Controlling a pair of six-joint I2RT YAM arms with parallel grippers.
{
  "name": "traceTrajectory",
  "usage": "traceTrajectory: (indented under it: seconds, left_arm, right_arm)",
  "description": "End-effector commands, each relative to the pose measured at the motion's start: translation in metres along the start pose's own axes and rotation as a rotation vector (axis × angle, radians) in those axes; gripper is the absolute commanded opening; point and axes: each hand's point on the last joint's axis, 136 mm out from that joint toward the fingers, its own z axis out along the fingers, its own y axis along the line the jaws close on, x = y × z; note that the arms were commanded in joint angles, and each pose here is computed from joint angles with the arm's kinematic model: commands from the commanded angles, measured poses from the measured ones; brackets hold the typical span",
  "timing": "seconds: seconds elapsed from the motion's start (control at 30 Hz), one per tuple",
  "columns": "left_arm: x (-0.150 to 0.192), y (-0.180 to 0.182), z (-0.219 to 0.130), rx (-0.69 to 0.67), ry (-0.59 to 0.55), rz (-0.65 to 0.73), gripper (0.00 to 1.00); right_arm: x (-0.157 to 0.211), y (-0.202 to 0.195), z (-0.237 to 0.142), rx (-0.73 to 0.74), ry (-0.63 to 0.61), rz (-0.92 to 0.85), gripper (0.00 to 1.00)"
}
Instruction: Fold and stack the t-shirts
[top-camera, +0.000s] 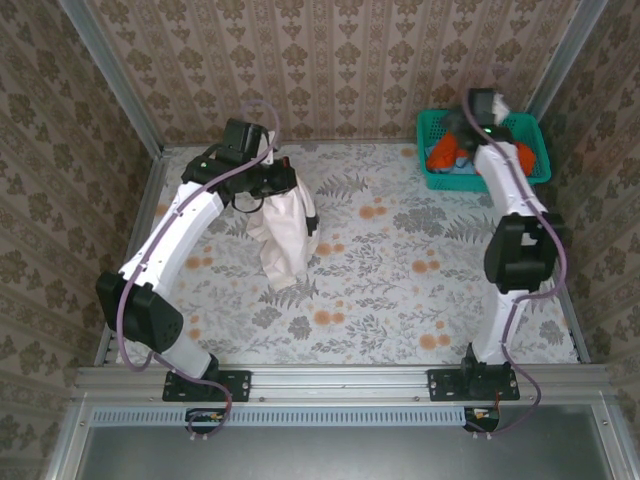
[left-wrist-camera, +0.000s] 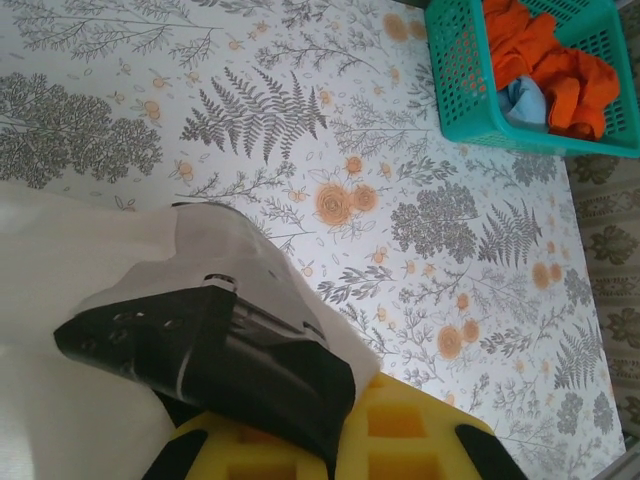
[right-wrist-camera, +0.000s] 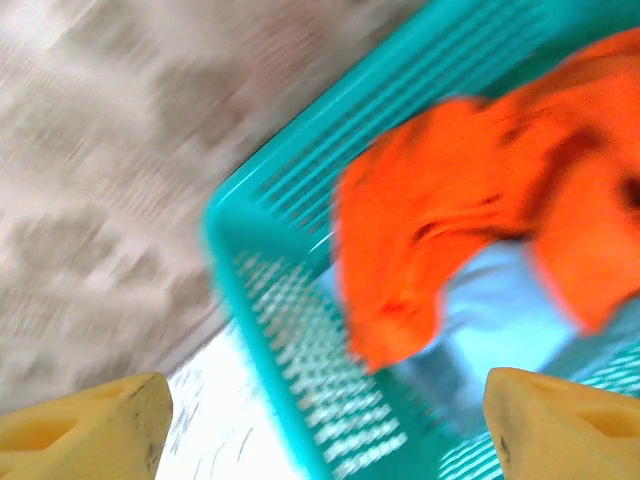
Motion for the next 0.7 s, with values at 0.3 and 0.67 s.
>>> traceTrajectory:
  seconds: [0.3,0.67]
  left_arm:
    - [0.0,0.025,-0.016,0.009,0.008,-0.07,0.02]
    - [0.002,0.021,-0.004,0.033,0.048,-0.091,0.03]
  right_arm:
    - [0.103,-0.013,0.043,0.155,0.396,-0.513,0.82]
    - [0.118,-0.022,0.069,0.162,0.445,-0.644,0.52]
